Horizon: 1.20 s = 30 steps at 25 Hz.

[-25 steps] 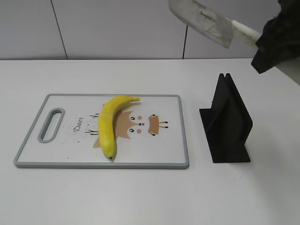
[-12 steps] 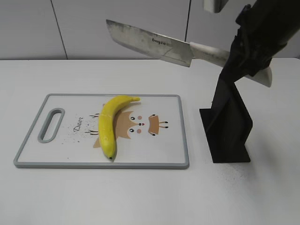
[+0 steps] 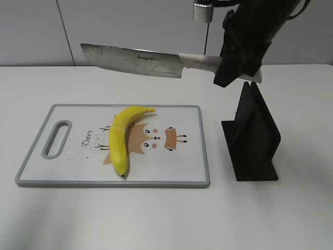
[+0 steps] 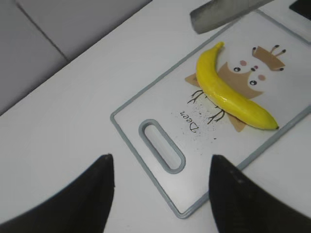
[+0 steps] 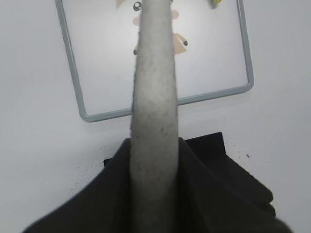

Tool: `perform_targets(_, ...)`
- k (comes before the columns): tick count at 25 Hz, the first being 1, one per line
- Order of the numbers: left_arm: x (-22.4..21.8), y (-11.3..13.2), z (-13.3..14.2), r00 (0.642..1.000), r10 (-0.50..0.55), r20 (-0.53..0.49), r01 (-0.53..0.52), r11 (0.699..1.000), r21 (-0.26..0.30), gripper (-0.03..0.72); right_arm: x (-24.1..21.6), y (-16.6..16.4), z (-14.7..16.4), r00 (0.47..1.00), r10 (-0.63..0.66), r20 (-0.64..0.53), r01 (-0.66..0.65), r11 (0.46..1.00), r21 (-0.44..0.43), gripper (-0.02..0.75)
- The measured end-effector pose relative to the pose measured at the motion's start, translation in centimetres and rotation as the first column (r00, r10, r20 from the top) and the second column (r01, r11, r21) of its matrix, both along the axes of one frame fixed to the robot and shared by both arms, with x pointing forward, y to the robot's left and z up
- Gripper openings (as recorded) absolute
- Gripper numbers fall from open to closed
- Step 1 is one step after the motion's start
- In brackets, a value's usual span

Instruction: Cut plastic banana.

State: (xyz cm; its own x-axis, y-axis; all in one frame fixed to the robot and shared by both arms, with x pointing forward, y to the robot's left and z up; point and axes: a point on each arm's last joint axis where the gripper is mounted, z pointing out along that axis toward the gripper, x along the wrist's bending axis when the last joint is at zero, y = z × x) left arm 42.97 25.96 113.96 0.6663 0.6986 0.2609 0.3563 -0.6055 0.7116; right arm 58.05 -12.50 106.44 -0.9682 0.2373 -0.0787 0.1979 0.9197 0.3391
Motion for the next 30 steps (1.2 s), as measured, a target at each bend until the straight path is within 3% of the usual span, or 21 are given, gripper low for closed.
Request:
perform_targets(3,3.6,-1.2,0.3,0.988,-0.141,-0.066,0.145,0.987,0.064,0.589,1.1,0.6,-0.5,1.000,0.024,0.003,-0.024,1.000,0.003,0.181)
perform_targets(8,9.2,-2.9,-1.2,0.939,-0.295,-0.178,0.317,0.942,0.113,0.581,3.0,1.4,-2.1,0.996,0.091,0.003,-0.091,0.996,-0.014,0.181)
perform_targets(15,13.6,-5.8,-3.5,0.851,-0.489,-0.192,0.521,0.831,0.193,0.563,4.1,2.5,-3.9,0.980,0.201,0.002,-0.201,0.979,-0.039,0.181)
perform_targets(18,14.2,-7.0,-4.9,0.818,-0.534,-0.212,0.571,0.797,0.195,0.554,4.1,3.4,-5.0,0.971,0.239,-0.009,-0.239,0.970,-0.044,0.181)
perform_targets(21,14.9,-7.7,-6.5,0.797,-0.550,-0.248,0.596,0.782,0.183,0.547,4.1,4.2,-5.8,0.963,0.271,-0.011,-0.271,0.962,-0.034,0.181)
perform_targets(30,16.0,-8.2,-9.2,0.773,-0.552,-0.313,0.613,0.777,0.143,0.508,4.4,4.8,-7.0,0.963,0.270,-0.018,-0.270,0.963,-0.008,0.181)
